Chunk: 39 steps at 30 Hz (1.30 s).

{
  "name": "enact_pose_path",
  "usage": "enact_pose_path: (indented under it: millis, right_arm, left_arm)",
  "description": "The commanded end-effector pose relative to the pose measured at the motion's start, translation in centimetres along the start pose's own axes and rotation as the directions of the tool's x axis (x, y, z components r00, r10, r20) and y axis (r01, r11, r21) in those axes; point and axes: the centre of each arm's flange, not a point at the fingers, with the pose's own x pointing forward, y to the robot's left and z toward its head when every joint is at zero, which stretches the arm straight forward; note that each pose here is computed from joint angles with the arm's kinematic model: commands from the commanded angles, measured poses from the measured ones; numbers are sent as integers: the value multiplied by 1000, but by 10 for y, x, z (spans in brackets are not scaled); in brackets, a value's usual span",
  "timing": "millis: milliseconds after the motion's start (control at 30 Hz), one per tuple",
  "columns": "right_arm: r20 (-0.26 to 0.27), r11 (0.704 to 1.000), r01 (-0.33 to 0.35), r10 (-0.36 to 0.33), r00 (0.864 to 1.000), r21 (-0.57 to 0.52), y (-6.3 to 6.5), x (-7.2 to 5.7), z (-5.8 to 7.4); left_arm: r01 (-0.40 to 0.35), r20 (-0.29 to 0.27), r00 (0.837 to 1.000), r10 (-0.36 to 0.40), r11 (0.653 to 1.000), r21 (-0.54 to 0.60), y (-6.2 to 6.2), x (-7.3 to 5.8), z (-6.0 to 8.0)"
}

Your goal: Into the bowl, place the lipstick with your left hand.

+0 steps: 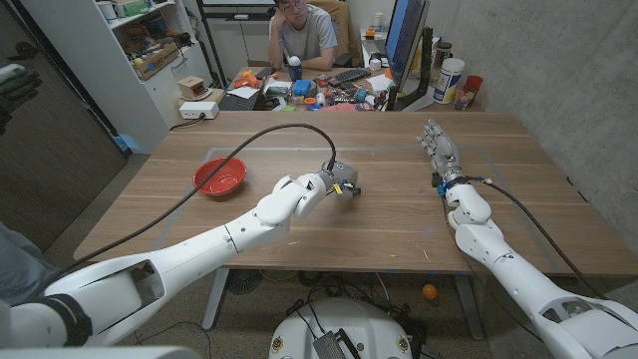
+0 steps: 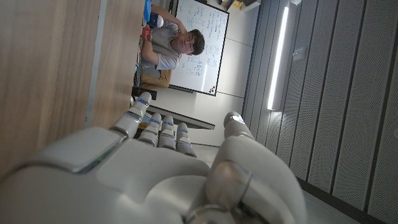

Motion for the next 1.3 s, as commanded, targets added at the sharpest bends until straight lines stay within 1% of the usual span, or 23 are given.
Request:
enact_pose_path:
  millis: [33, 200, 300, 633, 933, 1133, 1300]
  right_arm:
    - [8, 1000, 9, -9, 1000, 24, -2, -6, -6]
    - [1, 1000, 14, -14, 1000, 21, -3, -9, -7]
    - [-2, 1000, 16, -16, 1000, 17, -3, -10, -6]
    - [-6, 1000, 11, -11, 1000, 5, -3, -11, -2]
    - [-7, 1000, 4, -4, 1000, -14, -3, -10, 5]
    - [-14, 1000, -2, 2, 1000, -27, -2, -9, 8]
    - [-19, 999, -7, 6, 1000, -39, -2, -9, 11]
  left_arm:
    - [-79, -30, 996, 82, 994, 79, -13, 0, 14]
    - [-146, -41, 988, 147, 989, 34, -12, -3, 13]
    - [-150, -45, 988, 151, 989, 13, -10, -3, 12]
    - [-176, -61, 983, 176, 984, -2, -8, -4, 10]
    - [-201, -85, 977, 197, 979, -30, 1, -7, 4]
    - [-215, -101, 973, 210, 975, -52, 8, -9, -3]
    - [-229, -118, 969, 217, 968, -101, 16, -12, -11]
